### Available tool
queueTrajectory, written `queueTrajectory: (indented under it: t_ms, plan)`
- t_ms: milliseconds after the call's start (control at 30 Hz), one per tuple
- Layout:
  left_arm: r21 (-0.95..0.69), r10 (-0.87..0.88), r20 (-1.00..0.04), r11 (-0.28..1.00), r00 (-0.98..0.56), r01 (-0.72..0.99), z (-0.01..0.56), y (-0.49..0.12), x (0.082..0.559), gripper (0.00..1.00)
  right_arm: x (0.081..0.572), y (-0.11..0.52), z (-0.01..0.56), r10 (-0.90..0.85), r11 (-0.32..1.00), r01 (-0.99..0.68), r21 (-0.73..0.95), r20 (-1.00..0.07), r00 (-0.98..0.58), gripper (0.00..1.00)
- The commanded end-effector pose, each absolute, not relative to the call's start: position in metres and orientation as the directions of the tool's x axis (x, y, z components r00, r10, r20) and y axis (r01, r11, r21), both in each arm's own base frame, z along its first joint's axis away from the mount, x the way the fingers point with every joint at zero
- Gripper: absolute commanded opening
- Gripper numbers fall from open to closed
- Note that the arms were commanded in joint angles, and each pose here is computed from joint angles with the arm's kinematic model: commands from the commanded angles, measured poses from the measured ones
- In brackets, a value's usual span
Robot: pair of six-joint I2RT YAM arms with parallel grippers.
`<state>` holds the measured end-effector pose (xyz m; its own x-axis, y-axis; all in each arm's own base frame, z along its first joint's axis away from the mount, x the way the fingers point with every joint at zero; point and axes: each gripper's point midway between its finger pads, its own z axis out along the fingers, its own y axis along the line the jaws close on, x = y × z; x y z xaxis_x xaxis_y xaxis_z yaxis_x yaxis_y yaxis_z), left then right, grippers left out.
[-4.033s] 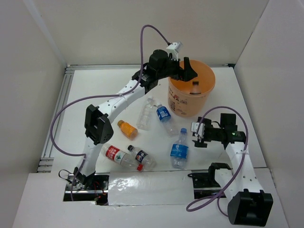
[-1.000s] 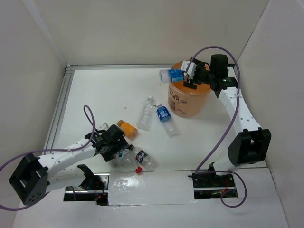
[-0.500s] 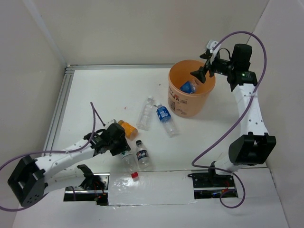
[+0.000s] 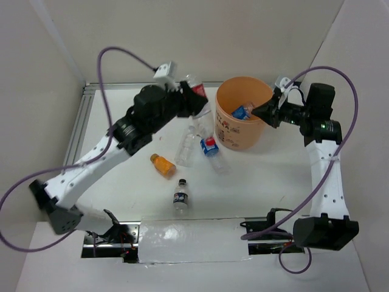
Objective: Put the plastic bottles in the bin
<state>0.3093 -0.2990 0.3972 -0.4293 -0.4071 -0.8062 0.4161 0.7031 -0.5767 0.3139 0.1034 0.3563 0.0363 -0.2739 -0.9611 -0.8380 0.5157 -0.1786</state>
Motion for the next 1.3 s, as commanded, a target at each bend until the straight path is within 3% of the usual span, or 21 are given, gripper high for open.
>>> queueTrajectory:
  t_ms: [0,100,133,167,200,267,367,400,433,500,533,600,633,667,800,900,933,967,1100,1267]
  plan:
    - [-0.509,-0.478,-0.856,0.707,-0.199,0.491,0.462,-0.324,0.372,0.00,0.298,0.091,0.329,-0.312,0.548,-0.821,-0.162,-0.950,-0.020,0.18]
    - [-0.506,-0.470,-0.860,0.728,-0.202,0.463,0.444,-0.352,0.424,0.00,0.284,0.086,0.299,-0.342,0.560,-0.818,-0.131,-0.936,-0.084,0.40]
    - [-0.524,-0.509,-0.843,0.703,-0.174,0.481,0.468,-0.358,0.430,0.00,0.279,0.086,0.291,-0.345,0.556,-0.823,-0.119,-0.933,-0.099,0.47]
    - [-0.521,-0.491,-0.850,0.721,-0.194,0.456,0.444,-0.371,0.449,0.03,0.275,0.086,0.282,-0.354,0.556,-0.823,-0.113,-0.928,-0.112,0.63]
    - [-0.535,-0.505,-0.841,0.719,-0.194,0.445,0.442,-0.376,0.456,0.05,0.272,0.085,0.262,-0.345,0.566,-0.823,-0.056,-0.923,-0.174,0.69]
    - [-0.551,-0.543,-0.825,0.709,-0.158,0.441,0.453,-0.381,0.469,0.07,0.271,0.086,0.242,-0.355,0.579,-0.815,-0.024,-0.908,-0.225,0.71]
    - [-0.569,-0.556,-0.815,0.719,-0.161,0.398,0.433,-0.390,0.490,0.22,0.264,0.096,0.211,-0.373,0.588,-0.808,0.038,-0.874,-0.312,0.72]
    - [-0.570,-0.558,-0.815,0.727,-0.154,0.383,0.429,-0.391,0.495,0.27,0.267,0.101,0.207,-0.368,0.594,-0.804,0.045,-0.873,-0.321,0.75]
    - [-0.559,-0.544,-0.824,0.737,-0.157,0.379,0.421,-0.396,0.501,0.46,0.258,0.115,0.194,-0.382,0.568,-0.821,0.065,-0.863,-0.332,0.76]
    - [-0.546,-0.526,-0.834,0.742,-0.169,0.389,0.415,-0.400,0.502,0.69,0.261,0.128,0.185,-0.387,0.584,-0.810,0.050,-0.860,-0.333,0.82]
    - [-0.535,-0.510,-0.842,0.748,-0.176,0.393,0.410,-0.403,0.503,0.89,0.257,0.134,0.171,-0.391,0.592,-0.803,0.063,-0.849,-0.355,0.87]
    - [-0.533,-0.504,-0.843,0.740,-0.188,0.410,0.411,-0.404,0.499,0.91,0.257,0.160,0.164,-0.423,0.568,-0.823,0.010,-0.854,-0.302,0.88]
    - [-0.525,-0.497,-0.848,0.740,-0.186,0.420,0.414,-0.403,0.496,0.93,0.250,0.166,0.151,-0.400,0.573,-0.817,0.062,-0.849,-0.345,0.96]
    - [-0.510,-0.477,-0.858,0.752,-0.188,0.418,0.408,-0.401,0.494,1.00,0.252,0.171,0.147,-0.390,0.592,-0.803,0.064,-0.850,-0.355,1.00]
    - [-0.458,-0.473,-0.878,0.790,-0.070,0.408,0.460,-0.356,0.464,1.00,0.274,0.185,0.134,-0.307,0.715,-0.696,0.068,-0.864,-0.400,1.00]
    - [-0.383,-0.394,-0.918,0.848,-0.048,0.366,0.451,-0.325,0.444,1.00,0.286,0.188,0.128,-0.286,0.783,-0.621,0.036,-0.866,-0.411,1.00]
    - [-0.371,-0.399,-0.917,0.858,0.006,0.356,0.477,-0.297,0.421,1.00,0.293,0.191,0.129,-0.259,0.803,-0.595,0.042,-0.874,-0.411,1.00]
    - [-0.346,-0.349,-0.936,0.882,-0.049,0.321,0.437,-0.289,0.415,1.00,0.294,0.194,0.128,-0.262,0.802,-0.597,0.034,-0.877,-0.403,1.00]
    - [-0.292,-0.259,-0.955,0.906,-0.141,0.308,0.376,-0.246,0.355,1.00,0.305,0.198,0.108,-0.254,0.838,-0.544,0.037,-0.856,-0.451,1.00]
    - [-0.317,-0.185,-0.895,0.903,-0.405,0.289,0.255,-0.220,0.276,1.00,0.304,0.208,0.073,-0.269,0.834,-0.546,0.078,-0.807,-0.527,0.96]
